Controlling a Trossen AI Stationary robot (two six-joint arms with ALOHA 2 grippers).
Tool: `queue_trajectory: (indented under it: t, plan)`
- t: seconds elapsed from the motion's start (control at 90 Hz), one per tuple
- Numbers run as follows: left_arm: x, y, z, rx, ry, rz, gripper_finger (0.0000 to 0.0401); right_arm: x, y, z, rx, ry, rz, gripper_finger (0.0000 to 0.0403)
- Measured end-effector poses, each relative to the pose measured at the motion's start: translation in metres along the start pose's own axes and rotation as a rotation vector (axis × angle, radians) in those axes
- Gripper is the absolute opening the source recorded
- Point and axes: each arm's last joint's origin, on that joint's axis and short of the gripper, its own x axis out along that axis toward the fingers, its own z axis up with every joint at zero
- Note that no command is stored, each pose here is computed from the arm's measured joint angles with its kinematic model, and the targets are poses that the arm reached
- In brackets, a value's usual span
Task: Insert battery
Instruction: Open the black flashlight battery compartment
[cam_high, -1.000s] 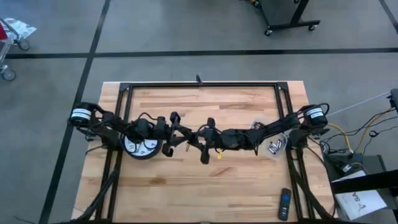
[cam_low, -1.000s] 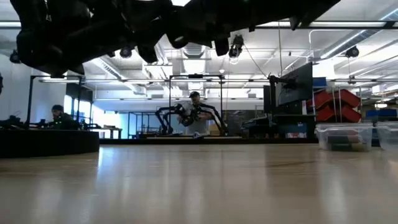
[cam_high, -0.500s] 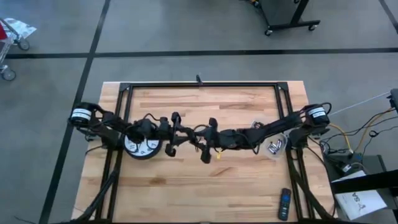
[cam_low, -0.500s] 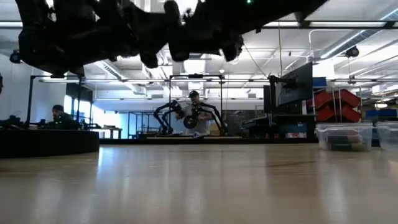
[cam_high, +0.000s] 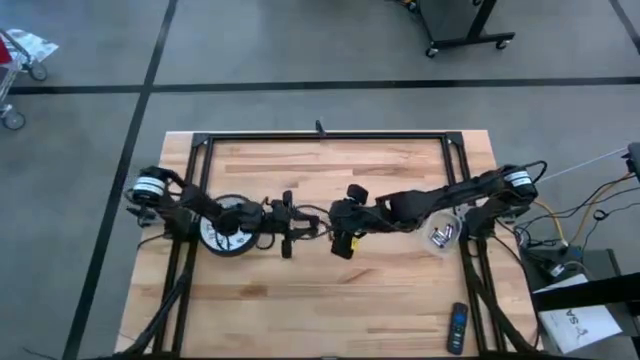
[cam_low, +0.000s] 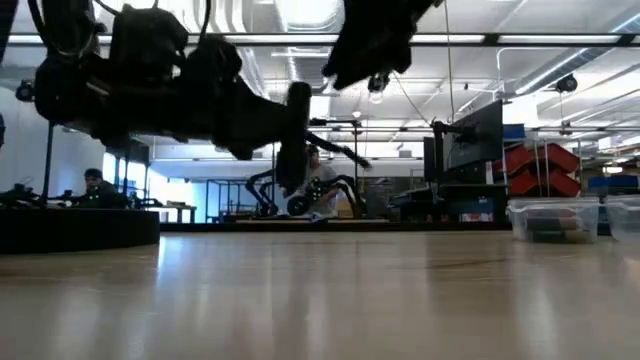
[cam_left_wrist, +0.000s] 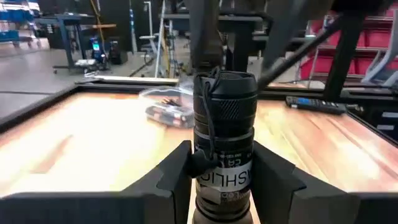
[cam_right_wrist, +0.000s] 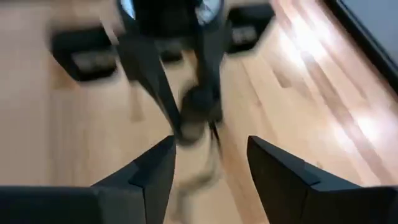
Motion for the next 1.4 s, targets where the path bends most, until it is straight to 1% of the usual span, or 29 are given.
queue_trajectory:
  t: [0.067,0.133,0.211,0.256,0.378,0.467,0.567,0.733,0.889,0.967,1.1,1.3,1.4]
  plan:
    - [0.006,-0.006,-0.007,-0.001,-0.013,-0.02,0.0108,-0.001,0.001,0.002,0.002,0.006,0.04,0.0193]
    - [0.013,-0.01,-0.013,-0.003,-0.026,-0.035,0.0115,0.003,0.002,0.0,-0.001,0.025,0.055,0.0199]
    - [0.02,-0.012,-0.019,-0.006,-0.027,-0.039,0.0119,0.006,0.002,-0.005,-0.006,0.067,0.054,0.0208]
    - [0.024,-0.013,-0.023,-0.006,-0.02,-0.039,0.0119,0.009,0.002,-0.006,-0.006,0.068,0.053,0.0213]
    - [0.033,-0.014,-0.033,-0.004,-0.002,-0.036,0.0113,0.02,0.005,-0.011,-0.013,0.106,0.065,0.0226]
    - [0.035,-0.014,-0.039,-0.003,0.015,-0.036,0.0112,0.03,0.007,-0.017,-0.019,0.147,0.081,0.0234]
    - [0.036,-0.015,-0.041,-0.003,0.018,-0.038,0.0119,0.038,0.008,-0.021,-0.025,0.174,0.076,0.0241]
    - [0.034,-0.014,-0.042,0.005,0.024,-0.037,0.012,0.043,0.007,-0.024,-0.028,0.193,0.058,0.0244]
    - [0.034,-0.014,-0.042,0.017,0.023,-0.036,0.0116,0.05,0.005,-0.026,-0.027,0.207,0.048,0.0226]
    - [0.035,-0.014,-0.042,0.018,0.023,-0.036,0.012,0.055,0.004,-0.032,-0.037,0.241,0.036,0.0214]
    - [0.035,-0.014,-0.042,0.02,0.029,-0.035,0.0124,0.057,0.004,-0.032,-0.036,0.237,0.036,0.0192]
    - [0.034,-0.014,-0.044,0.027,0.048,-0.034,0.0118,0.057,0.004,-0.031,-0.036,0.233,0.038,0.0151]
    - [0.035,-0.014,-0.044,0.027,0.048,-0.031,0.0123,0.057,0.004,-0.031,-0.036,0.233,0.039,0.0127]
